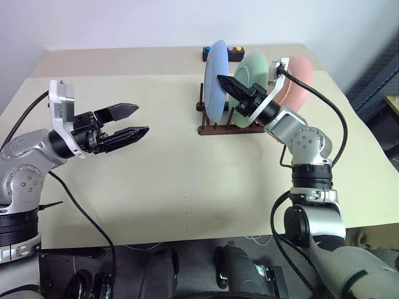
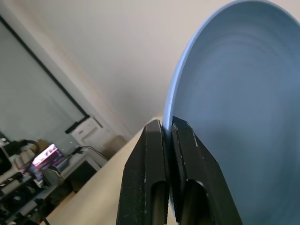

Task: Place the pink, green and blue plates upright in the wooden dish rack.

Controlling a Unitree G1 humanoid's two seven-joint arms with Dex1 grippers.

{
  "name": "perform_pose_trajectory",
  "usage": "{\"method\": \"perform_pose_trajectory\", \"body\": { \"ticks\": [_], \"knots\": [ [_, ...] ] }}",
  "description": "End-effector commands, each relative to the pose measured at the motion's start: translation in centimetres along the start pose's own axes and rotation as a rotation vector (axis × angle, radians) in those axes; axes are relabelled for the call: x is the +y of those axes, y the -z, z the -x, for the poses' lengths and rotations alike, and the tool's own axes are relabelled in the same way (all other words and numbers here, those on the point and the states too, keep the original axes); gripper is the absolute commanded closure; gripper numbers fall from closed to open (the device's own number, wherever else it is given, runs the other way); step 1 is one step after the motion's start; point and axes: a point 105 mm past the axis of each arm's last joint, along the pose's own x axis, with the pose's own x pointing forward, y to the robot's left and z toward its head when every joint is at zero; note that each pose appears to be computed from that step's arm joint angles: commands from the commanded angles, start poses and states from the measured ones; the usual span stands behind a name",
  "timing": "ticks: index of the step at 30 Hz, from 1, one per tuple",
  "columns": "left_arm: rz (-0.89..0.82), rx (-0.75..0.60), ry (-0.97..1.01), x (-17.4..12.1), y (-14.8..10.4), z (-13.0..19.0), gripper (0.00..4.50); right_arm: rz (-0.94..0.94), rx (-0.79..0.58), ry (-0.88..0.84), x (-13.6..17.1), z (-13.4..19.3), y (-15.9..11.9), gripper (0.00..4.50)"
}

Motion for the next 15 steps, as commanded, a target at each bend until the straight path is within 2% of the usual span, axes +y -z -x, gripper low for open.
{"method": "perform_pose_trajectory", "body": {
  "ticks": [1,15],
  "knots": [
    [-0.066,-0.021,0.008,-0.4,-1.2,-0.1,0.53,0.007,-0.019,-0.017,0.5,-0.2,-0.5,4.50],
    [-0.059,-0.027,0.008,-0.4,-1.0,-0.4,0.53,0.016,0.008,0.022,-0.1,0.1,0.7,4.50]
  ]
}}
